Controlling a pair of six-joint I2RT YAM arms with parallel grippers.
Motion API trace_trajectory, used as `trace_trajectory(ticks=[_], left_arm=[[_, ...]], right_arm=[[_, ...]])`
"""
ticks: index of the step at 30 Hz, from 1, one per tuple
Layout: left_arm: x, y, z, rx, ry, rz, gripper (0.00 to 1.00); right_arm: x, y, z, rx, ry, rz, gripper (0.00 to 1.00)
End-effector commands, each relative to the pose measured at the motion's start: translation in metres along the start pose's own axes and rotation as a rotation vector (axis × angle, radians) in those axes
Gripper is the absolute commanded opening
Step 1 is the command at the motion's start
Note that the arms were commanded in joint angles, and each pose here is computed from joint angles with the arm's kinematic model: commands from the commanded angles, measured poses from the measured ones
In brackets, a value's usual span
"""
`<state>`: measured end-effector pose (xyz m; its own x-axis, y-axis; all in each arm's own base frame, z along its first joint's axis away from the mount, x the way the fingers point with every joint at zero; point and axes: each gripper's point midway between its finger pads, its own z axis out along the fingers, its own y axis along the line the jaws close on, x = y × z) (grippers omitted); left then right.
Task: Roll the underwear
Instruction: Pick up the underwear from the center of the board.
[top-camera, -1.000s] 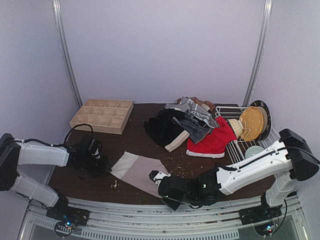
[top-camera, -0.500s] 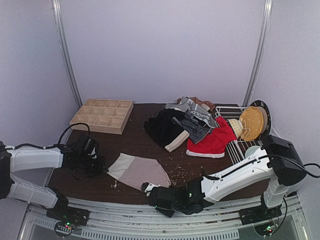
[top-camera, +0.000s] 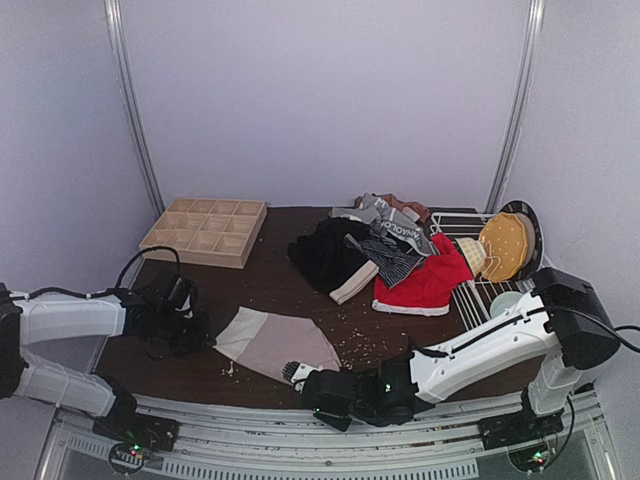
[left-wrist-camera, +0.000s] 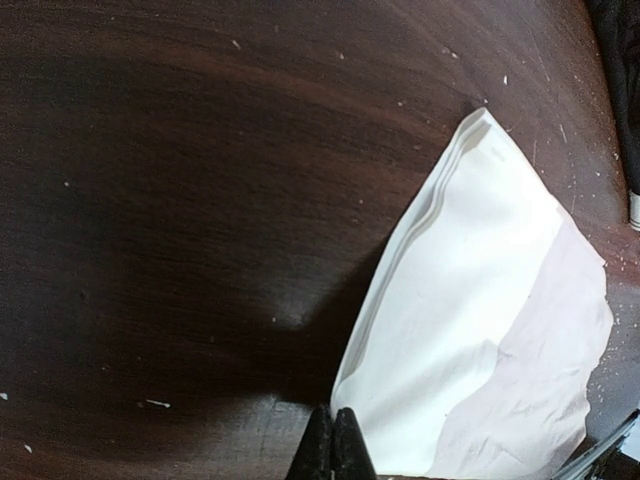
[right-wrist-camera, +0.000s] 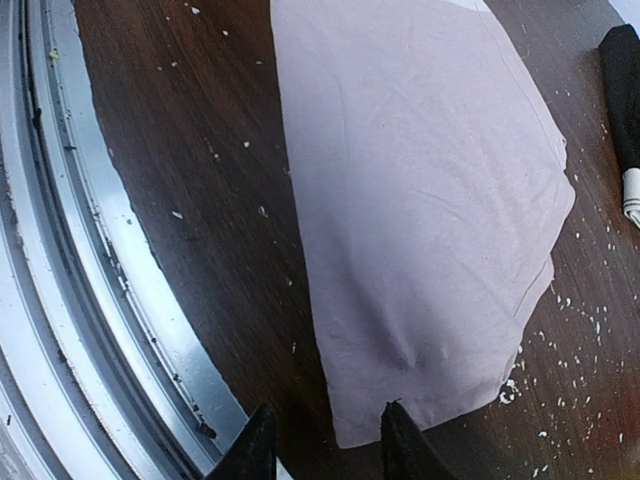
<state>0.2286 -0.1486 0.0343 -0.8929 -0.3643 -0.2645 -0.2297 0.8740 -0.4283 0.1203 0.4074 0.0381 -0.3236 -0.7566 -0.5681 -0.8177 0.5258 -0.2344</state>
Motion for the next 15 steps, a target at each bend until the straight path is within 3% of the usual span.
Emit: trace_trajectory(ticks=[1, 15], left_arm=[[-0.009, -0.006, -0.005, 0.011, -0.031, 0.019, 0.00], [-0.011, -0.009, -0.008, 0.019, -0.038, 0.024, 0.00]], right_arm=[[-0.015, 0.001, -0.009, -0.047, -0.047, -0.013, 0.35], [0.020, 0.000, 0.023, -0.087, 0.103, 0.018, 0.33]])
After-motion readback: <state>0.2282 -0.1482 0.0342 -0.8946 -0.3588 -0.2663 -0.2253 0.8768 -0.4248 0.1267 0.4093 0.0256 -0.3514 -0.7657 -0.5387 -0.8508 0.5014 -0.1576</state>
